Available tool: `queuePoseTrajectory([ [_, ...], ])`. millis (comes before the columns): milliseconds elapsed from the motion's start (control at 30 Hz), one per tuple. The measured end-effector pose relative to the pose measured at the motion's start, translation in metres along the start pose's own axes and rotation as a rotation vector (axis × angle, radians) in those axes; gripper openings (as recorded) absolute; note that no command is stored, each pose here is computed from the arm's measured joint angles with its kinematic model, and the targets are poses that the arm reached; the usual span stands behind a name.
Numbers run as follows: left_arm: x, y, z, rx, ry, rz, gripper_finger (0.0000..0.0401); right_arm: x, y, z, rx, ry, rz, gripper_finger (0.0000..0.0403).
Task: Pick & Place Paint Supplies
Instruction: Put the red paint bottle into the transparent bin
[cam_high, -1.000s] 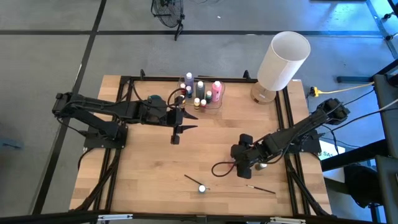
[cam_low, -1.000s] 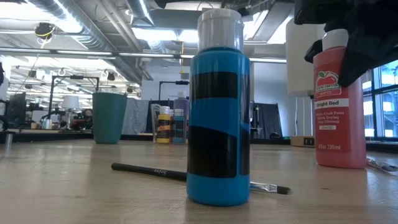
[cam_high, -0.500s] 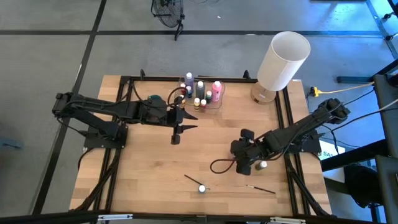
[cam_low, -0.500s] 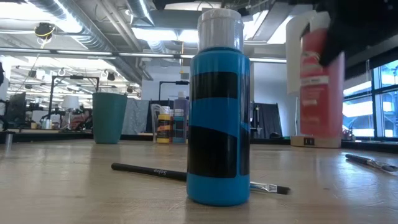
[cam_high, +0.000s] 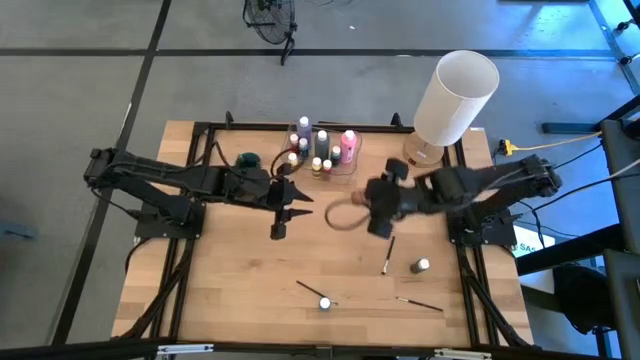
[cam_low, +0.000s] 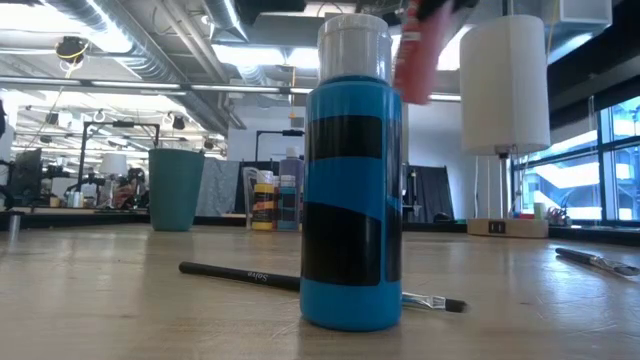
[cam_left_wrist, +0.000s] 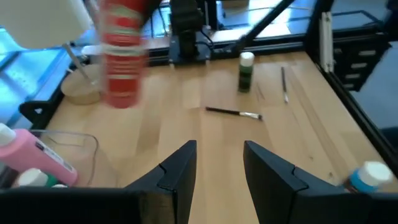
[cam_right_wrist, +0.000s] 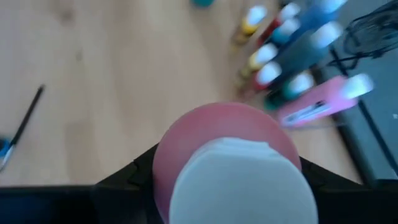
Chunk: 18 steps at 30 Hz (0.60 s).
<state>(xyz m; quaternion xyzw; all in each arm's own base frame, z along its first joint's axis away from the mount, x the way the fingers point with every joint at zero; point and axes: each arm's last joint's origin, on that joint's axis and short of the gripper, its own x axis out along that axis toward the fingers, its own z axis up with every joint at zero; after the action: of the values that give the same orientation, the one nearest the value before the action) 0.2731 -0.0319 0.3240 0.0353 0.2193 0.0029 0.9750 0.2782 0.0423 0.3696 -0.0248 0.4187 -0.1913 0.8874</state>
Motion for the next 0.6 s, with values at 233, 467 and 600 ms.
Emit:
queuePoseTrajectory([
  [233,-0.014,-0.015,-0.003,0.041,0.035,0.069,0.0127,0.026,-0.055,0.025,0.090,-0.063,0.020,0.0201],
  [467,-0.021,-0.027,-0.009,0.094,0.087,0.197,0.0127,0.063,-0.089,0.029,0.144,0.008,0.034,0.0201],
  [600,-0.024,-0.028,-0.015,0.115,0.131,0.332,0.0127,0.090,-0.091,0.028,0.127,0.073,0.030,0.0201],
])
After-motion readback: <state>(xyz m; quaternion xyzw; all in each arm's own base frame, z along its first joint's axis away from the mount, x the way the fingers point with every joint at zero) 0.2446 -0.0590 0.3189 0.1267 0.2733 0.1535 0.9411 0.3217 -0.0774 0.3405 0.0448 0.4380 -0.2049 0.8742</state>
